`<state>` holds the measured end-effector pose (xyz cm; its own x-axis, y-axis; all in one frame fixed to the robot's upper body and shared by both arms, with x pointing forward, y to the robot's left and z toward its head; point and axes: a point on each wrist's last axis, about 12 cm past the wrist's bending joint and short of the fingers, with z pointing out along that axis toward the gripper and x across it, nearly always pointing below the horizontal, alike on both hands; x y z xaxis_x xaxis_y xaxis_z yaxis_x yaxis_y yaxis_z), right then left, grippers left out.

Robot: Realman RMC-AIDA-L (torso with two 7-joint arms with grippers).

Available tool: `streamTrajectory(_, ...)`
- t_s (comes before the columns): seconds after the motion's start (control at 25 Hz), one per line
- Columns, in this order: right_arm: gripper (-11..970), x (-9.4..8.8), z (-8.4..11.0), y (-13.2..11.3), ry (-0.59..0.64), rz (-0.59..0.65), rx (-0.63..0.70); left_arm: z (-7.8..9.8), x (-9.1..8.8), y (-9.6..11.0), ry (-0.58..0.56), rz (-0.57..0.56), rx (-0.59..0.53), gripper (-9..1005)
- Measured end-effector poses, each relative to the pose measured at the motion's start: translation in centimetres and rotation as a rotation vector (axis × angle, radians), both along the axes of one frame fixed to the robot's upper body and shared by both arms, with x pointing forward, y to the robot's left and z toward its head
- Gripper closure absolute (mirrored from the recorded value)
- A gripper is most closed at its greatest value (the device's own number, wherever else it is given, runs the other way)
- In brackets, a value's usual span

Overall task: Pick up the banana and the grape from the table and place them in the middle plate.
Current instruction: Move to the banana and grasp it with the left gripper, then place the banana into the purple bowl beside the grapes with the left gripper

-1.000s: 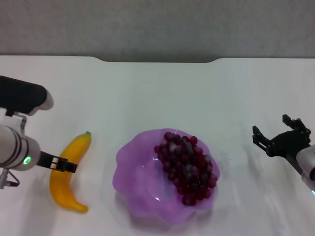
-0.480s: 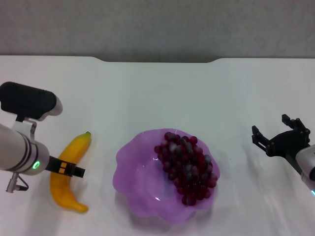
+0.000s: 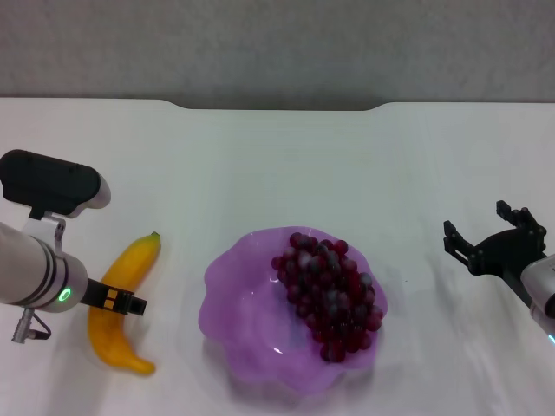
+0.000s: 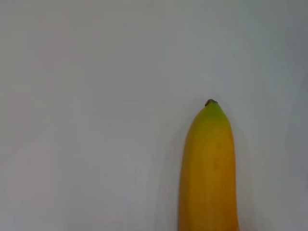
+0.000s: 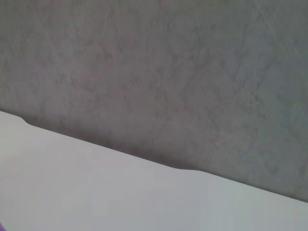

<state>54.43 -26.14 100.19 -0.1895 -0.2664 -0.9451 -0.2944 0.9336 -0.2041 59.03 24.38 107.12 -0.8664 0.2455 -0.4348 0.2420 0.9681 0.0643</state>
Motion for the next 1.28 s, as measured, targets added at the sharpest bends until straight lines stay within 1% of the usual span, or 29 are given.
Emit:
streamTrajectory(0.24,78,0.0,0.0,0.0,0.0,0.0,0.0,0.1,0.1,0.1,-0.011,0.01,-0.007,266)
streamTrajectory(0.56,77,0.0,0.0,0.0,-0.001,0.001,0.0,0.1,0.2,0.3,-0.028,0.027,-0.01,488)
streamTrajectory(0.68,78,0.0,0.0,0.0,-0.002,0.002,0.0,0.2,0.4,0.6,-0.043,0.037,-0.012,491)
streamTrajectory(0.76,78,0.0,0.0,0.0,0.0,0.001,-0.001,0.8,0.5,0.7,-0.056,0.046,-0.024,494)
streamTrajectory(0.84,77,-0.1,-0.1,-0.1,0.002,-0.001,-0.003,1.7,0.2,0.7,-0.059,0.048,-0.046,495)
streamTrajectory(0.92,77,-0.1,-0.1,-0.1,0.002,-0.001,-0.003,3.1,-0.3,0.6,-0.057,0.043,-0.076,495)
streamTrajectory(1.0,77,-0.1,-0.1,-0.1,0.002,-0.001,-0.004,4.6,-0.9,0.2,-0.063,0.019,-0.11,495)
streamTrajectory(1.16,77,-0.1,-0.1,-0.2,0.004,-0.003,-0.006,6.7,-1.9,-1.1,-0.079,-0.044,-0.181,496)
streamTrajectory(1.28,77,-0.1,-0.1,-0.2,0.002,-0.003,-0.004,6.7,-2.5,-2.7,-0.072,-0.093,-0.277,496)
